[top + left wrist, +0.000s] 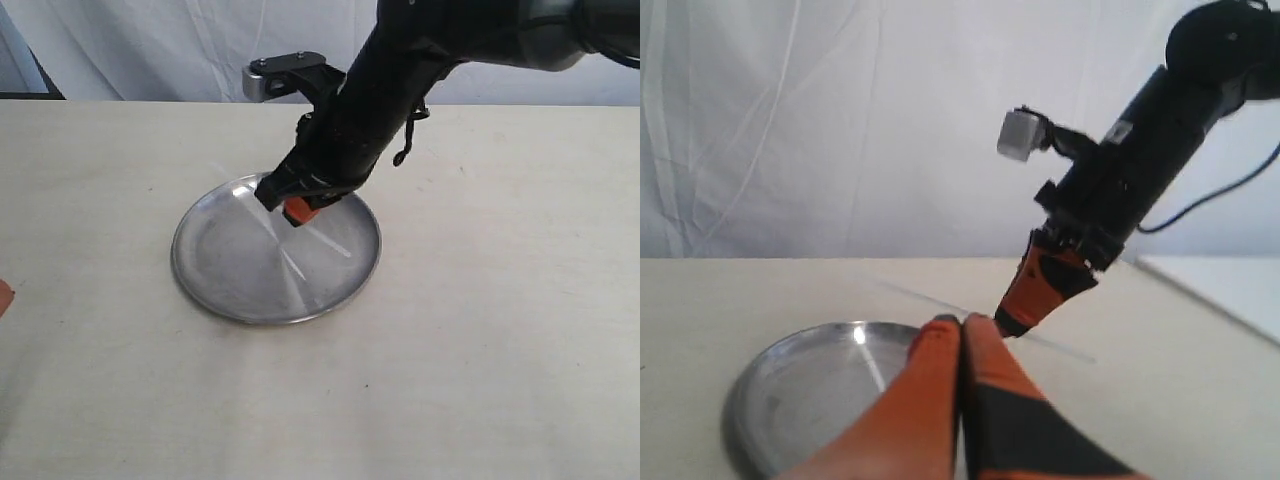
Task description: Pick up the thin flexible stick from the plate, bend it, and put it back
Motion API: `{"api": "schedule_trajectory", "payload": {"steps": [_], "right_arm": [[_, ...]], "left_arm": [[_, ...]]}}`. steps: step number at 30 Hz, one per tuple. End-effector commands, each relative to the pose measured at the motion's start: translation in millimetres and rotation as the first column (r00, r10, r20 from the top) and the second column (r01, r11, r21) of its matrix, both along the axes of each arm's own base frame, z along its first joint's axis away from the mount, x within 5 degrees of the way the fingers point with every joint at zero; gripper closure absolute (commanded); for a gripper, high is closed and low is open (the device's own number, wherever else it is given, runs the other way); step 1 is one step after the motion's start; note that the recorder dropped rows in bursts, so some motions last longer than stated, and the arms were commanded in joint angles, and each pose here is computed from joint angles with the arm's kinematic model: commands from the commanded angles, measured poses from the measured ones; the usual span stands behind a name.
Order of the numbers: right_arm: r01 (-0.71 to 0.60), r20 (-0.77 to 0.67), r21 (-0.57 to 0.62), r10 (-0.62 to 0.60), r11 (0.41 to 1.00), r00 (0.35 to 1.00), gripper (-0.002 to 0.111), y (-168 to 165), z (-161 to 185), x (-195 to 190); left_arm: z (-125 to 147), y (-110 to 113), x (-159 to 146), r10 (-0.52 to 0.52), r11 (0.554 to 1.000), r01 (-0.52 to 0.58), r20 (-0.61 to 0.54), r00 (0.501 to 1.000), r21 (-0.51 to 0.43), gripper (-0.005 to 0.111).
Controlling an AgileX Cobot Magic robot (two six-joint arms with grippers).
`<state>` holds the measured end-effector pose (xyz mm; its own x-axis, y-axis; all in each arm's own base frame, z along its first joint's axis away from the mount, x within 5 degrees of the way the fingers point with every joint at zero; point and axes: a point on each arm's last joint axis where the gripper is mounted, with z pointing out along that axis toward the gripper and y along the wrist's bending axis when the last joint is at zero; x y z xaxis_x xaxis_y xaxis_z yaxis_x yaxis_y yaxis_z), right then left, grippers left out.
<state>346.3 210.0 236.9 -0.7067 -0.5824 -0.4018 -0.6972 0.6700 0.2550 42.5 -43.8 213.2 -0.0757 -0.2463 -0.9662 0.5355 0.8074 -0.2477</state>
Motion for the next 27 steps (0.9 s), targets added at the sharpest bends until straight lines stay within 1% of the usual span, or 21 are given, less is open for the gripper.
{"api": "schedule_trajectory", "payload": {"steps": [1,2,4,6,9,12,14,15,17,19,20,22,24,25,27], "right_arm": [[-0.038,-0.023,0.068,0.039,0.997,0.999,0.109,-2.9,5.2,-18.0],[-0.040,-0.031,0.085,0.043,0.996,0.999,0.109,-2.9,4.3,-21.5],[-0.046,-0.050,0.132,0.053,0.990,0.997,0.109,-1.2,2.6,-27.2],[-0.062,-0.060,0.185,0.075,0.981,0.995,0.109,1.2,3.1,-32.3],[-0.074,-0.066,0.260,0.094,0.963,0.993,0.109,4.4,7.8,-38.3],[-0.093,-0.067,0.327,0.121,0.940,0.990,0.109,7.4,17.5,-43.3],[-0.100,-0.078,0.378,0.140,0.920,0.987,0.109,10.0,23.4,-46.6],[-0.109,-0.080,0.408,0.154,0.907,0.985,0.109,11.4,27.3,-48.6],[-0.126,-0.076,0.459,0.181,0.879,0.981,0.109,15.2,33.7,-52.6],[-0.142,-0.069,0.499,0.202,0.855,0.977,0.109,19.7,40.3,-57.4],[-0.148,-0.065,0.513,0.211,0.845,0.975,0.109,22.5,43.1,-60.0],[-0.171,-0.047,0.537,0.232,0.826,0.972,0.109,28.6,48.3,-65.7],[-0.195,-0.038,0.568,0.262,0.800,0.964,0.109,37.9,52.1,-73.1],[-0.207,-0.034,0.581,0.277,0.787,0.960,0.109,43.2,53.4,-77.3],[-0.231,-0.029,0.588,0.306,0.775,0.952,0.109,54.1,54.1,-86.6]], "left_arm": [[10.4,-2.7,-3.9,-0.088,0.954,0.077,-0.026,0.996,-0.288,0.107],[13.4,-3.8,-5.5,-0.119,0.935,0.106,-0.017,0.993,-0.339,0.107],[18.1,-2.2,-5.9,-0.135,0.891,0.114,-0.017,0.991,-0.439,0.107],[21.3,-0.7,-6.0,-0.146,0.852,0.117,-0.017,0.989,-0.510,0.107],[25.0,-0.6,-7.6,-0.175,0.811,0.144,-0.001,0.985,-0.568,0.107],[24.7,-0.1,-7.1,-0.168,0.813,0.136,-0.004,0.986,-0.566,0.107],[22.4,2.7,-4.2,-0.126,0.821,0.085,-0.034,0.991,-0.565,0.107],[20.5,5.5,-1.8,-0.091,0.820,0.039,-0.062,0.994,-0.571,0.105],[16.5,12.1,3.0,-0.028,0.789,-0.062,-0.137,0.990,-0.611,0.097],[13.8,16.4,5.6,-0.005,0.744,-0.127,-0.196,0.981,-0.655,0.083],[13.4,16.9,5.9,-0.010,0.729,-0.136,-0.209,0.978,-0.670,0.075],[13.2,17.1,6.0,-0.023,0.706,-0.143,-0.224,0.974,-0.693,0.057],[12.5,18.1,6.6,-0.012,0.704,-0.157,-0.233,0.973,-0.693,0.045],[12.4,18.7,6.8,-0.010,0.697,-0.164,-0.237,0.971,-0.698,0.043],[13.5,18.0,6.3,-0.028,0.682,-0.151,-0.232,0.972,-0.715,0.044]]}}
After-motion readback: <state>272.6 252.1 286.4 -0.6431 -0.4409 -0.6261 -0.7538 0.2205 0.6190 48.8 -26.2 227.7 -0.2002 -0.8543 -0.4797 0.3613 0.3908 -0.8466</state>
